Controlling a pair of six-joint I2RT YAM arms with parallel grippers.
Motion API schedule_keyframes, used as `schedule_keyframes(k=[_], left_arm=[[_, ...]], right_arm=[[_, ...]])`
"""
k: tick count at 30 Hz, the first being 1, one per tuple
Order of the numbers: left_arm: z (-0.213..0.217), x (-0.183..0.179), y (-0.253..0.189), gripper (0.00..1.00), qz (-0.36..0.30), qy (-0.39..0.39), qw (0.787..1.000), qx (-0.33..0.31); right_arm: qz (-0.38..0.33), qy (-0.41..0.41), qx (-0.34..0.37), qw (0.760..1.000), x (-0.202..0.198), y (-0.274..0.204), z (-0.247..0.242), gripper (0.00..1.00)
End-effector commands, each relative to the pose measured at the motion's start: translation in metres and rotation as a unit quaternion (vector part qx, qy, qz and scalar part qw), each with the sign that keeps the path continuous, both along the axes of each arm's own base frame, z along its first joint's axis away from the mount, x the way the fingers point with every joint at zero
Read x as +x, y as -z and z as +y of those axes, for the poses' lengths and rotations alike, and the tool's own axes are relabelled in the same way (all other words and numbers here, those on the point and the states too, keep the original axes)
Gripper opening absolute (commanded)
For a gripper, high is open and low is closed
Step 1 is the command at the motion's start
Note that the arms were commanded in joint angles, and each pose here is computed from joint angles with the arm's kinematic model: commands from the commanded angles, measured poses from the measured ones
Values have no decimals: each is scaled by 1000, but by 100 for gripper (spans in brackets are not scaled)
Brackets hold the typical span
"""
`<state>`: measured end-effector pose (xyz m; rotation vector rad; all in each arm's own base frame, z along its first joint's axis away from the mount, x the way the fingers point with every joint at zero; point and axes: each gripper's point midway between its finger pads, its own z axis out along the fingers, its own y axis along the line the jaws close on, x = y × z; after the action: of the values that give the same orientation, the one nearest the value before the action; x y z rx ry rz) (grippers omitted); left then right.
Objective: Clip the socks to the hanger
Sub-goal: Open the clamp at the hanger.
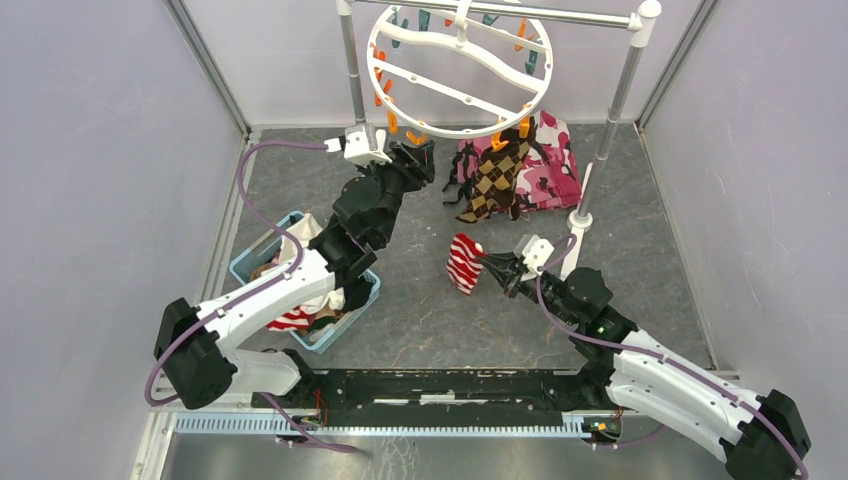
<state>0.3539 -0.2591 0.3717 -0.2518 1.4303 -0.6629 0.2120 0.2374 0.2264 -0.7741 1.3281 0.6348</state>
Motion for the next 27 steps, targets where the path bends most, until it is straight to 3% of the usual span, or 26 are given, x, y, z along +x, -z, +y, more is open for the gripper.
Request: schedule_keyframes(k=[1, 20, 27], left_arm=[[5, 5, -23, 63, -26, -28, 999, -11], [6, 16, -36, 61, -57, -56, 997, -19], [7, 19, -38, 48, -57, -64, 996, -20]], right_arm=[[-12, 9, 22, 1000, 2, -12, -3, 0], [-15, 16, 24, 999, 3, -12, -7, 0], [-14, 16, 24, 999, 3, -12, -8, 0]])
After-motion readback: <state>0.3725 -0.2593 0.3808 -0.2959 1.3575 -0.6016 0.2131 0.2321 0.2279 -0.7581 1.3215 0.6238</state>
